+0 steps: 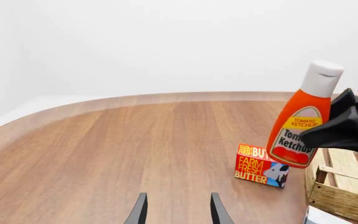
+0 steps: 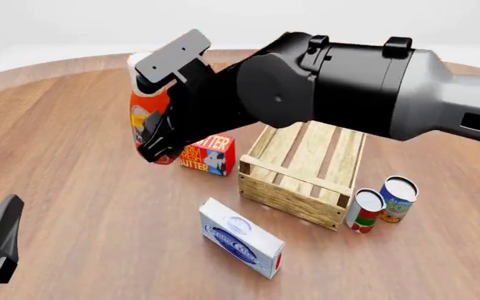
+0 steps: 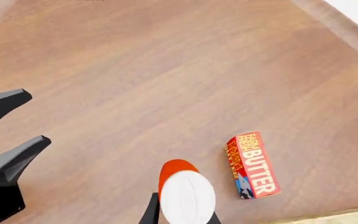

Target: Pick up the ketchup, and put it in the wooden tray.

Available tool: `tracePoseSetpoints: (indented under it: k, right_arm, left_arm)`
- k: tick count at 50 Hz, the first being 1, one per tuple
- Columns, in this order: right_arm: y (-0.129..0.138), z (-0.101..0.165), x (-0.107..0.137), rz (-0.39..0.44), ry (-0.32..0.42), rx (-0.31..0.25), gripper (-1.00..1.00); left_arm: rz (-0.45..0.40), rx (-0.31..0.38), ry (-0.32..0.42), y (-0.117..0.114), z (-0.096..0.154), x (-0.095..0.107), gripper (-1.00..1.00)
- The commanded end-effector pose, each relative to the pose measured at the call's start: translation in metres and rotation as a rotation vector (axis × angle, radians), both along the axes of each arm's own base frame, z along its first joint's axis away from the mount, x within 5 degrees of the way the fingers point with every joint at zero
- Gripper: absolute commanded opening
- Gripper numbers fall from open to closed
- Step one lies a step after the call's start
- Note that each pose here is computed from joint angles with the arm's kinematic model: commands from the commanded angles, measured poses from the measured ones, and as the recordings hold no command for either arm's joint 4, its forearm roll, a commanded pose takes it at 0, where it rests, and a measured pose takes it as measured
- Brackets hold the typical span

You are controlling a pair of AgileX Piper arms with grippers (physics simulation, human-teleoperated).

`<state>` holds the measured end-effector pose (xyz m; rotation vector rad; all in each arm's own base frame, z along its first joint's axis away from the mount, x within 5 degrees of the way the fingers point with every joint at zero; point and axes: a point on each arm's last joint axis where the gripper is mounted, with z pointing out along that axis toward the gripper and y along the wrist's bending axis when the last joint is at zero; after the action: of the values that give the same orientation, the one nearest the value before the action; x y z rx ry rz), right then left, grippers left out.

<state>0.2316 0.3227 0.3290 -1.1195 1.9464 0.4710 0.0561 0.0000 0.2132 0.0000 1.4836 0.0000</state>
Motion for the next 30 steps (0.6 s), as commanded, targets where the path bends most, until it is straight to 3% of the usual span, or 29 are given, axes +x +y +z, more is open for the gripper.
tracePoseSetpoints:
  k: [1,11,30]
  right_arm:
    - [-0.027,0.021,0.029,-0.116,0.019,0.011,-1.0]
    - [-0.063,0.026,0.065,-0.221,0.0,-0.019,-1.0]
    - [-0.117,0.016,0.104,-0.38,0.001,-0.034,-1.0]
  left_arm:
    - [0.0,0.0,0.0,0.0,0.0,0.0,1.0]
    - [0.0,0.0,0.0,0.0,0.0,0.0,1.0]
    - [0.0,0.0,0.0,0.0,0.0,0.0,1.0]
